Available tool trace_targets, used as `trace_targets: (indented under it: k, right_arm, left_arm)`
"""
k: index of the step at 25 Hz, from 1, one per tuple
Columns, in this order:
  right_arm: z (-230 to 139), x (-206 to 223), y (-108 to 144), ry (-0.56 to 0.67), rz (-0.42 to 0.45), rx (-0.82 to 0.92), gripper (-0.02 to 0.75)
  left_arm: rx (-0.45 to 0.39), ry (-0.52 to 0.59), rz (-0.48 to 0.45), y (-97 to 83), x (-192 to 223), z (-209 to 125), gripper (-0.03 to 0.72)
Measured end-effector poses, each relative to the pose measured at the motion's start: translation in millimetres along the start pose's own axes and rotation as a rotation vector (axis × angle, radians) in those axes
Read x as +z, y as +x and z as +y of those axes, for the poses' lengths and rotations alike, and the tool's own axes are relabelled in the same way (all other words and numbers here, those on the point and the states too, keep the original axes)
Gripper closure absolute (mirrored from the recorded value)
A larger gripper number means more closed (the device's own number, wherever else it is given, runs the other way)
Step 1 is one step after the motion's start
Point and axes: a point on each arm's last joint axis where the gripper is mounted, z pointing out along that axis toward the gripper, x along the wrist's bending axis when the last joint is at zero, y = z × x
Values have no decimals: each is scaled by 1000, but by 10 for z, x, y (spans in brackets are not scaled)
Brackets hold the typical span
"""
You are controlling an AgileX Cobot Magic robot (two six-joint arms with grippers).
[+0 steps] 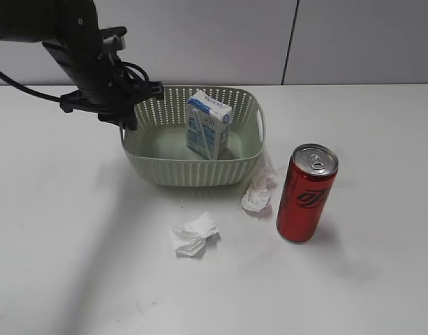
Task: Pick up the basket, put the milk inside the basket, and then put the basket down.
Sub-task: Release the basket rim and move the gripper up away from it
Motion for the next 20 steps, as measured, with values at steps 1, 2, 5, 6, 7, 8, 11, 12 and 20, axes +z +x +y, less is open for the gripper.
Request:
trace_targets:
  k: [1, 2, 5, 6, 7, 8, 11, 12, 20]
  right_arm:
    - [0, 0, 0, 0, 0, 0, 146]
    - [0, 0, 0, 0, 0, 1, 146]
    - [0, 0, 0, 0, 0, 1, 146]
    - [0, 0, 0, 0, 0, 1, 146]
    - [0, 0, 0, 0, 0, 1, 146]
    - [0, 0, 0, 0, 0, 1, 146]
    - [0, 0, 0, 0, 0, 1, 146]
    - [0, 0, 0, 0, 0, 1, 146]
    - [0, 0, 0, 0, 0, 2, 146]
  left_arm:
    - [1, -8, -4, -3, 7, 7, 674]
    - [1, -12, -5, -4, 12, 10, 659]
    - [-8, -38, -22, -22, -1, 47, 540]
    - [-11, -48, -28, -24, -9, 61, 464]
    - [-13, -51, -31, -27, -13, 63, 406]
    - [-15, -50, -32, -28, -12, 63, 340]
    - [-17, -44, -31, -23, -21, 59, 194]
    - [-18, -37, -27, -19, -29, 58, 167]
    - [40, -42, 5, 69, -625, 343, 117]
